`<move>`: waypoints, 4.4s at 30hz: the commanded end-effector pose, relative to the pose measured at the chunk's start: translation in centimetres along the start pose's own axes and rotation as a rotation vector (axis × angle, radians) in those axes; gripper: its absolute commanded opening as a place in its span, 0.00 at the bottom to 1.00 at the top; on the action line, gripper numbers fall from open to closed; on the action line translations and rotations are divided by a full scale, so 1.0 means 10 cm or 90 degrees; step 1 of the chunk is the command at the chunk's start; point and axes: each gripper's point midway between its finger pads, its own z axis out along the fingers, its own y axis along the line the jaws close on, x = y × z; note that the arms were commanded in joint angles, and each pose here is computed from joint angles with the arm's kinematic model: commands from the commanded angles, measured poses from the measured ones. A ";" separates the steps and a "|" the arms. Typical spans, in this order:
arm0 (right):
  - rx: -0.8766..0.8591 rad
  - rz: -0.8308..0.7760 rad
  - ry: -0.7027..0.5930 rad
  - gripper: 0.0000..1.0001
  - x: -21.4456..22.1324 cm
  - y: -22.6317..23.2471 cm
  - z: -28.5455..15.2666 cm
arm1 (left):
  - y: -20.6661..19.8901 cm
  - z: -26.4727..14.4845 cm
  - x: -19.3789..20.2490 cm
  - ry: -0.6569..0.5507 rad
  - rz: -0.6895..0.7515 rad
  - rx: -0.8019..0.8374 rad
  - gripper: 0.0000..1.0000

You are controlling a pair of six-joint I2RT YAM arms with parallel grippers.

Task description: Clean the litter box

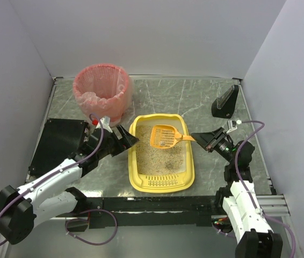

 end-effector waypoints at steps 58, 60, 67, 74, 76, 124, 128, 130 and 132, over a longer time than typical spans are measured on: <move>-0.022 -0.568 -0.092 0.00 -0.61 2.41 2.95 | 0.29 -0.54 -0.26 -0.109 -0.048 -0.046 0.97; -0.030 -0.552 -0.105 0.00 -0.69 2.60 2.59 | 0.23 -0.51 -0.25 -0.101 -0.040 -0.029 0.97; 0.150 -0.395 -0.041 0.00 -0.39 1.41 1.33 | 0.02 -0.33 -0.25 -0.069 0.001 0.012 0.97; 0.284 -0.245 -0.008 0.00 0.04 0.52 0.60 | -0.14 -0.03 -0.32 -0.047 0.026 0.014 0.97; 0.328 -0.224 0.000 0.00 0.10 0.32 0.58 | -0.17 0.02 -0.33 -0.041 0.034 0.017 0.97; 0.153 -0.064 -0.089 0.00 0.63 -0.69 1.17 | -0.08 0.37 -0.29 -0.008 0.033 -0.029 0.97; 0.162 -0.051 -0.102 0.00 0.60 -0.71 1.12 | -0.01 0.36 -0.28 -0.004 0.029 -0.052 0.97; 0.167 -0.051 -0.107 0.00 0.58 -0.72 1.09 | -0.01 0.37 -0.27 -0.002 0.027 -0.055 0.97; 0.177 -0.044 -0.112 0.00 0.55 -0.74 1.04 | 0.00 0.39 -0.27 0.001 0.025 -0.060 0.97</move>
